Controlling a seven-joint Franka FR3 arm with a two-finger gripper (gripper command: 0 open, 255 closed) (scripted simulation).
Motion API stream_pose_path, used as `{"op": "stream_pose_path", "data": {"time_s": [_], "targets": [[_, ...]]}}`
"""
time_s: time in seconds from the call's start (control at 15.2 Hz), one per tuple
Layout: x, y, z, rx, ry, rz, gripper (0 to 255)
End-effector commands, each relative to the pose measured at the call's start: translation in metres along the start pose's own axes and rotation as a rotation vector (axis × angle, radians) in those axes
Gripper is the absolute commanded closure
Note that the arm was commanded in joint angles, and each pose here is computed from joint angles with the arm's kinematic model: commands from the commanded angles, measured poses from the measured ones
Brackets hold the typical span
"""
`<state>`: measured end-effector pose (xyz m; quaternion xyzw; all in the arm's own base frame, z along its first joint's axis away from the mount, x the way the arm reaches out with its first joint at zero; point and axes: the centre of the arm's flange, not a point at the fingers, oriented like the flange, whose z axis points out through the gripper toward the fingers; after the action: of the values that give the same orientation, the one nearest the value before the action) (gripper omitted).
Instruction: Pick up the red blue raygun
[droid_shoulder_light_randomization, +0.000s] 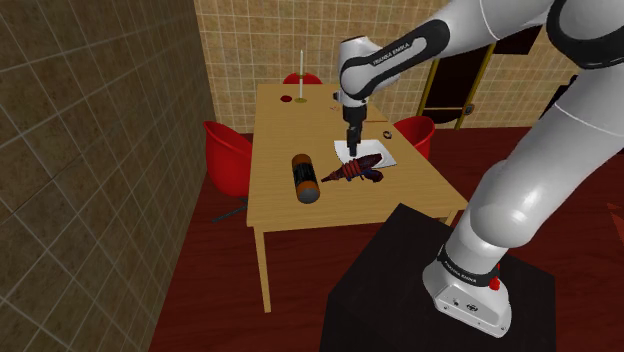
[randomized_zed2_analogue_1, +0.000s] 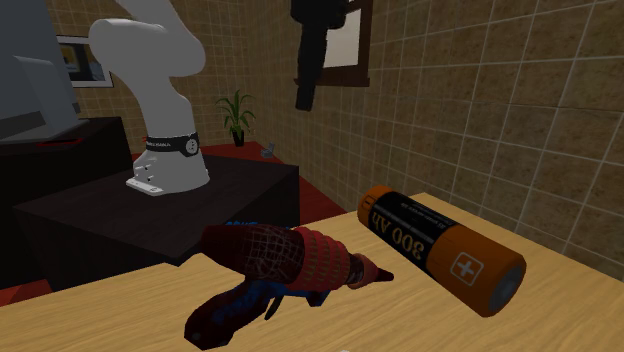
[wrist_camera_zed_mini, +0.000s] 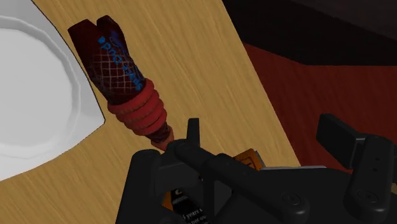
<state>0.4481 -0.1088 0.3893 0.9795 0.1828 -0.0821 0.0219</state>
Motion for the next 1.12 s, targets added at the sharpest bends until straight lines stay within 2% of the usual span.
{"op": "stream_pose_path", "data": {"time_s": [0.0,0.79,1.06], "targets": [[0.010,0.016,0.018,-0.018,-0.027,-0.043,0],[0.078,0.106,0.126,-0.121,-0.181,-0.286,0],[0.081,0.106,0.143,-0.122,-0.182,-0.288,0]]}}
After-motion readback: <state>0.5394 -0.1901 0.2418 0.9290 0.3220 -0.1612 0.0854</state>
